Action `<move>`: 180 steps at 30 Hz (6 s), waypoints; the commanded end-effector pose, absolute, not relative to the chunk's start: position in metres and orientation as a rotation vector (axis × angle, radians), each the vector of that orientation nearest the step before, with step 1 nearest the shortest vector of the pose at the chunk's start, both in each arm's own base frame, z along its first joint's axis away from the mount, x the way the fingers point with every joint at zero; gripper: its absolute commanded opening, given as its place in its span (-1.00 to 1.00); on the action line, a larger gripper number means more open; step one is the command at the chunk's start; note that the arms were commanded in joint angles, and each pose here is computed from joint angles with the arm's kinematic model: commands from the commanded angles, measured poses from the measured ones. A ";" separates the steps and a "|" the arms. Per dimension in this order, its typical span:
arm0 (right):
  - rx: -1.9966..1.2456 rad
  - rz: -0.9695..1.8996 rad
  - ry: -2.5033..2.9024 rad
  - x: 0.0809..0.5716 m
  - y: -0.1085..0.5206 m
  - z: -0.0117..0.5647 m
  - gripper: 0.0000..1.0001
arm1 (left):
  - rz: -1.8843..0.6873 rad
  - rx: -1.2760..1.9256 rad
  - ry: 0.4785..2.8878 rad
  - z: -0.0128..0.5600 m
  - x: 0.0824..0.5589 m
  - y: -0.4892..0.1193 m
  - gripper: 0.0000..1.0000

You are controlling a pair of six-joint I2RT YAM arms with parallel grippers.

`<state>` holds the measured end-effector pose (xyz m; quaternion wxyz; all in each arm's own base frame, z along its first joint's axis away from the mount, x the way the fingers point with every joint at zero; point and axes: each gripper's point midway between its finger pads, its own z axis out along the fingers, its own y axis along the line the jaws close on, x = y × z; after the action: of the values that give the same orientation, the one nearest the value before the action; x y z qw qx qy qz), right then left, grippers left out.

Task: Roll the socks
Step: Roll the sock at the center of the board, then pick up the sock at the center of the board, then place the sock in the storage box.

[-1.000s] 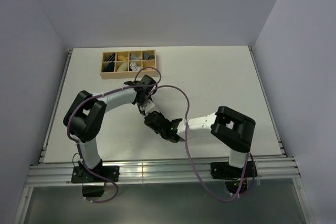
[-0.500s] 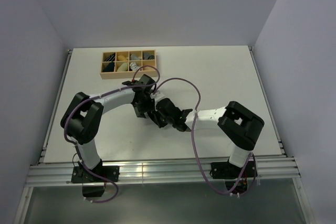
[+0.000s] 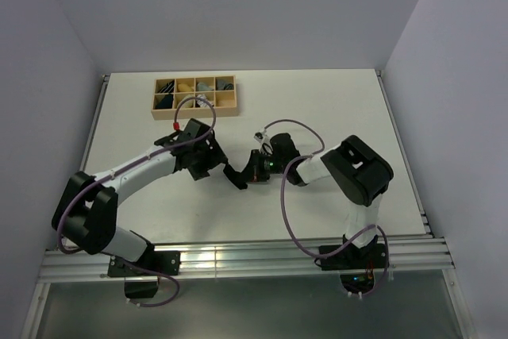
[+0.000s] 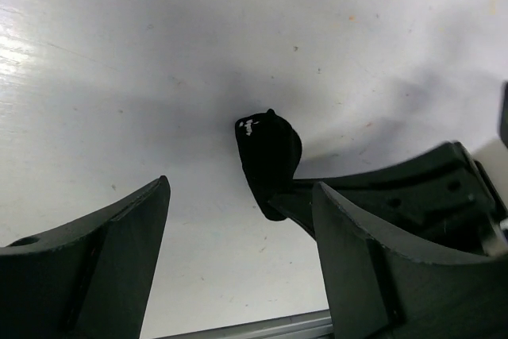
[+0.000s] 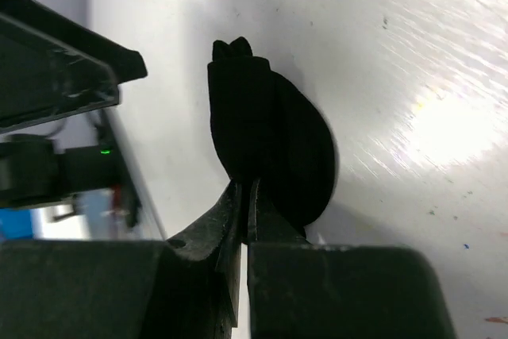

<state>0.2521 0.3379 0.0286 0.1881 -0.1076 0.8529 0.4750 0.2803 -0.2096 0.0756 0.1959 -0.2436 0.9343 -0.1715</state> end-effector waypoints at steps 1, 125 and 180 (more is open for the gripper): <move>-0.148 1.536 2.512 0.231 0.328 0.016 -1.00 | -0.625 -0.675 2.520 0.092 0.289 -0.222 0.54; -0.652 0.398 2.319 0.218 0.327 -0.011 -1.00 | -0.489 -0.699 2.840 0.007 0.258 -0.265 0.08; 0.079 0.225 1.924 0.268 0.130 0.265 1.00 | -0.348 0.579 1.943 0.149 0.582 -0.229 -0.99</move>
<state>0.2621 0.1336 0.2490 0.5545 0.0203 0.8266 0.0945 0.5688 -0.2131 0.1267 0.4771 0.2117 0.8449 -0.1169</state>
